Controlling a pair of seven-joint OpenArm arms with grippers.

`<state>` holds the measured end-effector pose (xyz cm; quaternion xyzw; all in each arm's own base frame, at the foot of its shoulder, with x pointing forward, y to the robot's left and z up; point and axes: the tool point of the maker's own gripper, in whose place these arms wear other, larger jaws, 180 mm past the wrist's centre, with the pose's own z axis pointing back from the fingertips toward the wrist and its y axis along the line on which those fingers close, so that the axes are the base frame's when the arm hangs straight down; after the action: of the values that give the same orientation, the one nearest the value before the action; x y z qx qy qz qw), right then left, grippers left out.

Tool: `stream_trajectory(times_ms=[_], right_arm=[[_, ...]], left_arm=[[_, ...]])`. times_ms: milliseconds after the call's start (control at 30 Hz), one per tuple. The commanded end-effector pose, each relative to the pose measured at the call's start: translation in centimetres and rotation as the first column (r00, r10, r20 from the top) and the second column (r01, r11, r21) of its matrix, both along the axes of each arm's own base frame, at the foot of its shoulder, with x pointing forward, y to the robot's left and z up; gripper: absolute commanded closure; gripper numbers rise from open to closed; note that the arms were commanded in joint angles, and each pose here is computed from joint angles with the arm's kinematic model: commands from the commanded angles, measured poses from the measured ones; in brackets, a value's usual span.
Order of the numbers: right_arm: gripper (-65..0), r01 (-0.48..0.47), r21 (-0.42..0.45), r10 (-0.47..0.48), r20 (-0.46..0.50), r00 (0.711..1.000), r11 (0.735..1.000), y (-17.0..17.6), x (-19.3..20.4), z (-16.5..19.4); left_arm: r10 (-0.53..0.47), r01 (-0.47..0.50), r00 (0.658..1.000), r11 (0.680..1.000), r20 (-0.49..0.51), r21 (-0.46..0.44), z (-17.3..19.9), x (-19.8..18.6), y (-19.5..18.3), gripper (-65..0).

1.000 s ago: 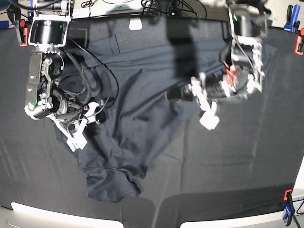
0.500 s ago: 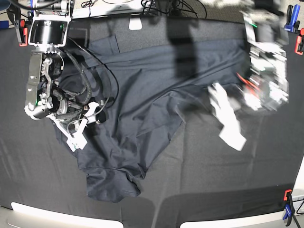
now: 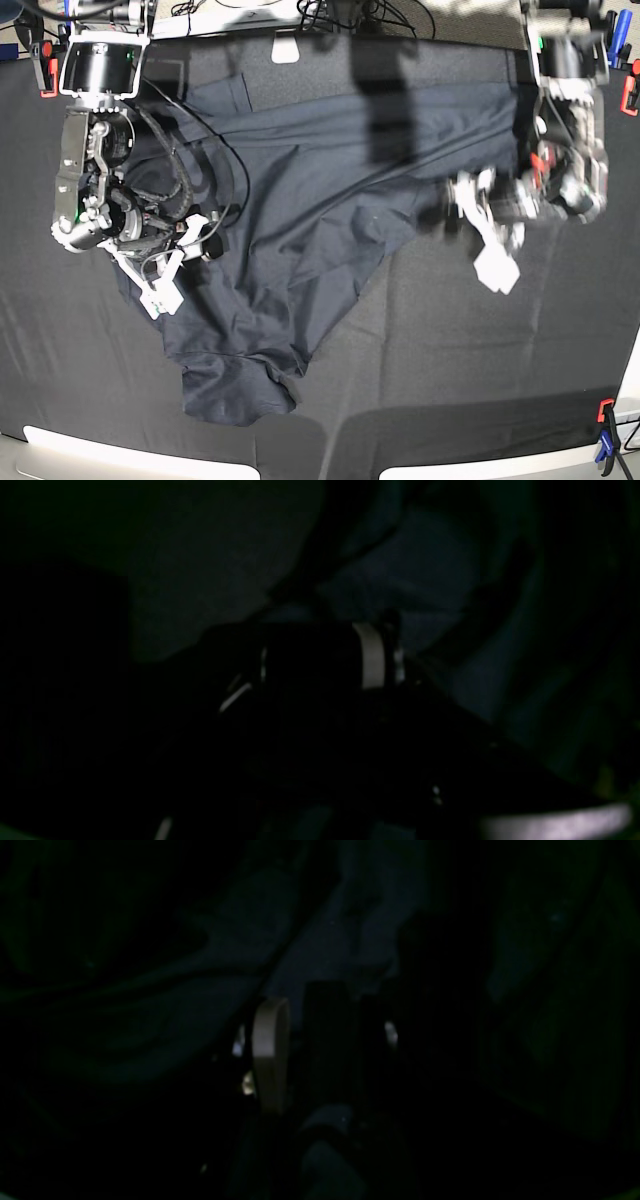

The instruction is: Layout the t-shirt on the table in an organized manner, then fold the t-shirt properly

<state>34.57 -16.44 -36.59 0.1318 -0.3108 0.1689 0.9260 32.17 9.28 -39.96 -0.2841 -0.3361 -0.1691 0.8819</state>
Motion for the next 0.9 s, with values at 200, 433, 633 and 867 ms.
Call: stream_trajectory(times_ms=[200, 433, 633, 867], right_arm=[[-22.6, 0.000, 0.011, -0.001, 0.062, 0.998, 1.000, 0.0, 1.3, 1.7], [-22.6, 0.000, 0.009, 0.000, 0.059, 0.998, 1.000, 0.0, 1.2, 1.7], [-22.6, 0.000, 0.009, 0.000, 0.059, 0.998, 1.000, 0.0, 1.2, 1.7], [-22.6, 0.000, 0.009, 0.000, 0.059, 0.998, 1.000, 0.0, 1.2, 1.7]], left_arm=[[0.016, -0.011, 0.997, 0.998, 0.081, -0.061, 2.0, 1.5, -1.2, -18.8], [0.033, -0.016, 0.995, 0.984, 0.094, -0.177, 3.5, 1.8, -2.5, -18.8], [0.043, -0.016, 0.994, 0.965, 0.096, -0.263, 4.7, 1.8, -3.2, -18.8], [0.019, 0.001, 0.998, 0.958, 0.067, -0.287, 4.8, 1.3, -3.6, -18.8]])
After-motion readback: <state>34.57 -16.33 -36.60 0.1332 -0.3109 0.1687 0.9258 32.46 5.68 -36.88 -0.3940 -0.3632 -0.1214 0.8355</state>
